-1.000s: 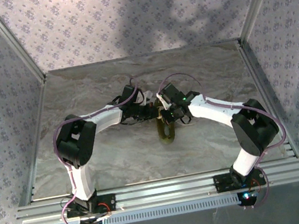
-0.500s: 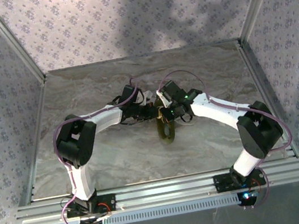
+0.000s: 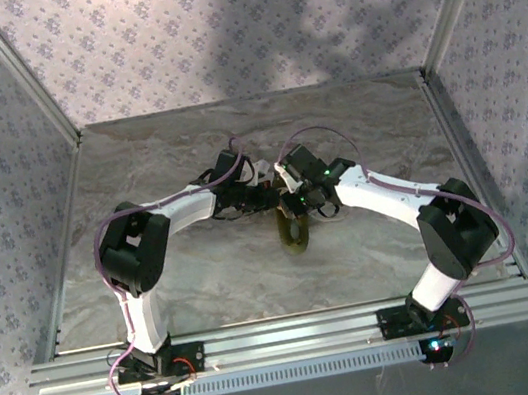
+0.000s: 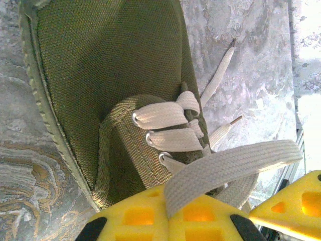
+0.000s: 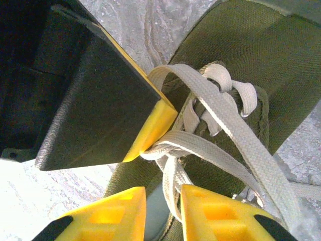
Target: Tie the shoes
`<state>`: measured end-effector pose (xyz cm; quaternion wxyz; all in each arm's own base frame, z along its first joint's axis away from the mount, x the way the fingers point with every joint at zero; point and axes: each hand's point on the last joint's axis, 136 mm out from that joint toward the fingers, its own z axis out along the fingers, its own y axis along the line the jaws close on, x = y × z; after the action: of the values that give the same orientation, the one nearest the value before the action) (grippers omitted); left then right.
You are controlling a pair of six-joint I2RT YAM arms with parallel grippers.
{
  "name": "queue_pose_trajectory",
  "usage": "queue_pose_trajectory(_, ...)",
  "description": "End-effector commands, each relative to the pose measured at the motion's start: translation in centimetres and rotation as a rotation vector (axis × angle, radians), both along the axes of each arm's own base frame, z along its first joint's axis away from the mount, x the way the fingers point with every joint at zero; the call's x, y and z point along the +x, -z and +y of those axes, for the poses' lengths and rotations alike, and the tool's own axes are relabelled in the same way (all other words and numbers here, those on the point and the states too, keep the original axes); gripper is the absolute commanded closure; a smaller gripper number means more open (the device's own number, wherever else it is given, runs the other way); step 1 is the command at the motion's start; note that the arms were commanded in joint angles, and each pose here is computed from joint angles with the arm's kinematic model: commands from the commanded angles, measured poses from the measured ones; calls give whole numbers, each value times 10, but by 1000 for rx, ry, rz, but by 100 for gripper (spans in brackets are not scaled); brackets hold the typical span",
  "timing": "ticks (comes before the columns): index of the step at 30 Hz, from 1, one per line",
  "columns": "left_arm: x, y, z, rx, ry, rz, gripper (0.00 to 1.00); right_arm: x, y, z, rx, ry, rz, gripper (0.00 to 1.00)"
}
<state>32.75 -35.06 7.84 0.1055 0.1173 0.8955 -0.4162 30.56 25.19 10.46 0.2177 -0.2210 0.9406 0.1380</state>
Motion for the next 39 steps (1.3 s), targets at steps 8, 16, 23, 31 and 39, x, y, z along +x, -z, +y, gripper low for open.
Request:
queue_pose_trajectory(8,0,-5,-5,-18,27,-9,100,7,-5,-10,-31,14,-35,83)
queue_pose_trajectory(16,0,-5,-5,-18,26,-7,100,9,5,-4,-30,3,-14,79)
queue_pose_trajectory(23,0,-5,-5,-18,26,-7,100,10,9,-4,-40,4,-10,84)
queue_pose_trajectory(31,-1,-6,-5,-21,31,-10,100,11,0,-6,-38,9,-34,98)
queue_pose_trajectory(39,-7,-7,-8,-21,59,-14,100,10,-18,-6,-20,4,-54,100)
